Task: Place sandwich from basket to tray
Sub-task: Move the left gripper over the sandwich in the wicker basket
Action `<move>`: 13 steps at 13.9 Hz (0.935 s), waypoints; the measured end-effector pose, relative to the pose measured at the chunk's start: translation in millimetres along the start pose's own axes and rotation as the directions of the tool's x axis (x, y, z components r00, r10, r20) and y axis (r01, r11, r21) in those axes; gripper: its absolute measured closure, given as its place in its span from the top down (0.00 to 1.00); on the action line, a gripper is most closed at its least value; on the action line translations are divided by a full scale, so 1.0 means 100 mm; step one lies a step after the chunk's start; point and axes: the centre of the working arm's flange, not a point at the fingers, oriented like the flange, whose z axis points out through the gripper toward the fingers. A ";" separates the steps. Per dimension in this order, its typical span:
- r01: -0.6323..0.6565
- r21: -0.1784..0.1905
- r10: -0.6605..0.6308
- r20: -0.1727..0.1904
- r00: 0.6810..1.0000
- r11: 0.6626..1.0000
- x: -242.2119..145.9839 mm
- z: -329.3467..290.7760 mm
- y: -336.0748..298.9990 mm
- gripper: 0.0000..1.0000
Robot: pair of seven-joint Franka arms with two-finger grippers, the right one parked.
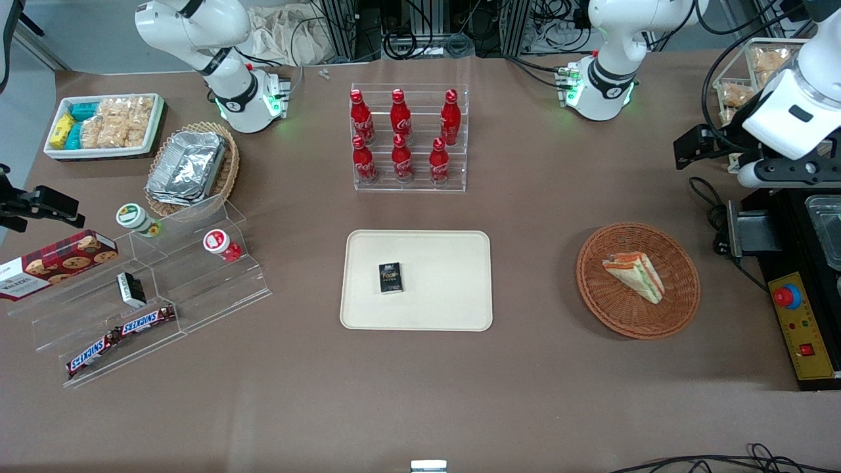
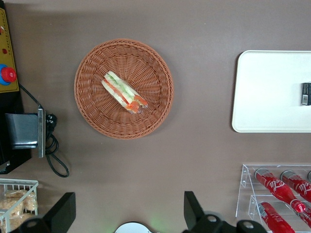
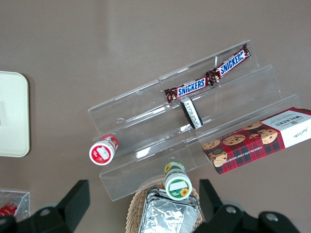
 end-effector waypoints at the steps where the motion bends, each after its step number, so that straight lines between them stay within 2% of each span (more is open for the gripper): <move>1: 0.000 0.000 0.000 0.001 1.000 1.000 0.00 0.00 0.00 1.00; 9: 0.117 0.002 -0.117 0.008 0.993 0.993 0.00 0.02 -0.01 1.00; 13: 0.295 0.005 -0.295 0.017 0.955 0.955 0.06 0.12 -0.09 1.00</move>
